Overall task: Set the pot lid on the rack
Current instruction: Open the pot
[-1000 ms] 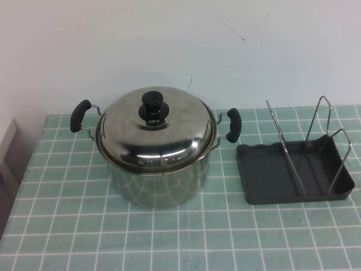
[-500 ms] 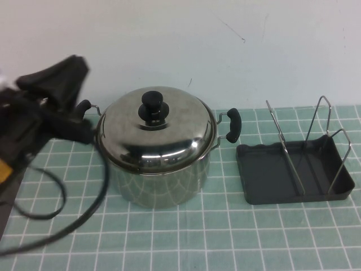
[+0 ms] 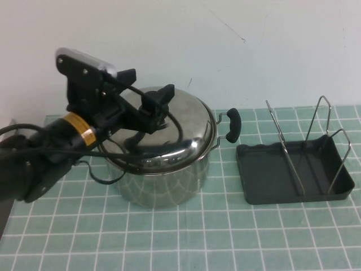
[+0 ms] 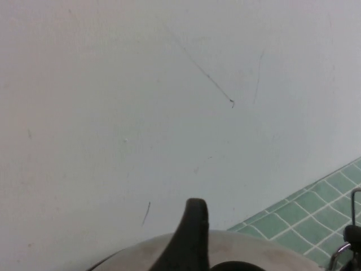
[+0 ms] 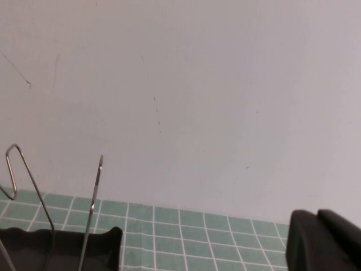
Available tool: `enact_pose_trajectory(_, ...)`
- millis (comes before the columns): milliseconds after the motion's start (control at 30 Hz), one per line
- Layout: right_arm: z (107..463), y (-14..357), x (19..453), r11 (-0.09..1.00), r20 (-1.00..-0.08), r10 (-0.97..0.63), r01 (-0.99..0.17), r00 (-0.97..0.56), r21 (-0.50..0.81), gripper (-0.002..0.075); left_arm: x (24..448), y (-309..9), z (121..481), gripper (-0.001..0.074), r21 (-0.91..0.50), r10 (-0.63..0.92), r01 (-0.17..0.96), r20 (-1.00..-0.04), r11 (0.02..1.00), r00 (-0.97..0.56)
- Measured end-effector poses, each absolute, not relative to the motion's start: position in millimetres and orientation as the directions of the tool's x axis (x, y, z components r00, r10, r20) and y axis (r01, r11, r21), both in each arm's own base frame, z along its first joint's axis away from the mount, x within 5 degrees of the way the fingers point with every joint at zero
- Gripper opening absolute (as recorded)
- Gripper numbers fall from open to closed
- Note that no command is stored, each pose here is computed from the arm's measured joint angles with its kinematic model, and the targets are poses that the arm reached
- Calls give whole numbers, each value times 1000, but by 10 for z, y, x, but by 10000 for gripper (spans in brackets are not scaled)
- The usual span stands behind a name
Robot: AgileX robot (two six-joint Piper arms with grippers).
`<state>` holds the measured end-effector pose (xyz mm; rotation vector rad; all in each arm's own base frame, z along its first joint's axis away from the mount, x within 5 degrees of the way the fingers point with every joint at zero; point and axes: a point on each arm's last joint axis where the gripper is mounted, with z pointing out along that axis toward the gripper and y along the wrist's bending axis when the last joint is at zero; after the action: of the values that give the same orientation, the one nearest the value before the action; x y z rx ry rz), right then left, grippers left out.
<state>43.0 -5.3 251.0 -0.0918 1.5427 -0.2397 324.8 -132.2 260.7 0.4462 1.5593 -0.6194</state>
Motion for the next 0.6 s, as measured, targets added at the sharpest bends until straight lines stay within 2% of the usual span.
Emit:
enact_pose_trajectory(267,2510,-53,430,972,-977,-215,96,10,-213,9,3462,-1424,2318,690,-162,-83,587,-984,793,-159)
enact_pose_trajectory(367,2510,-53,430,972,-976,-217,96,10,-215,10,3497,-1427,2203,662,-180,-83,573,-978,800,-192)
enact_pose_trajectory(467,2510,-53,430,971,-976,-220,96,9,-218,10,3521,-1420,2152,562,-184,-85,558,-976,809,-199)
enact_pose_trajectory(600,2510,-53,430,971,-976,-220,96,9,-218,10,3536,-1409,2167,318,-183,-104,547,-980,817,-172)
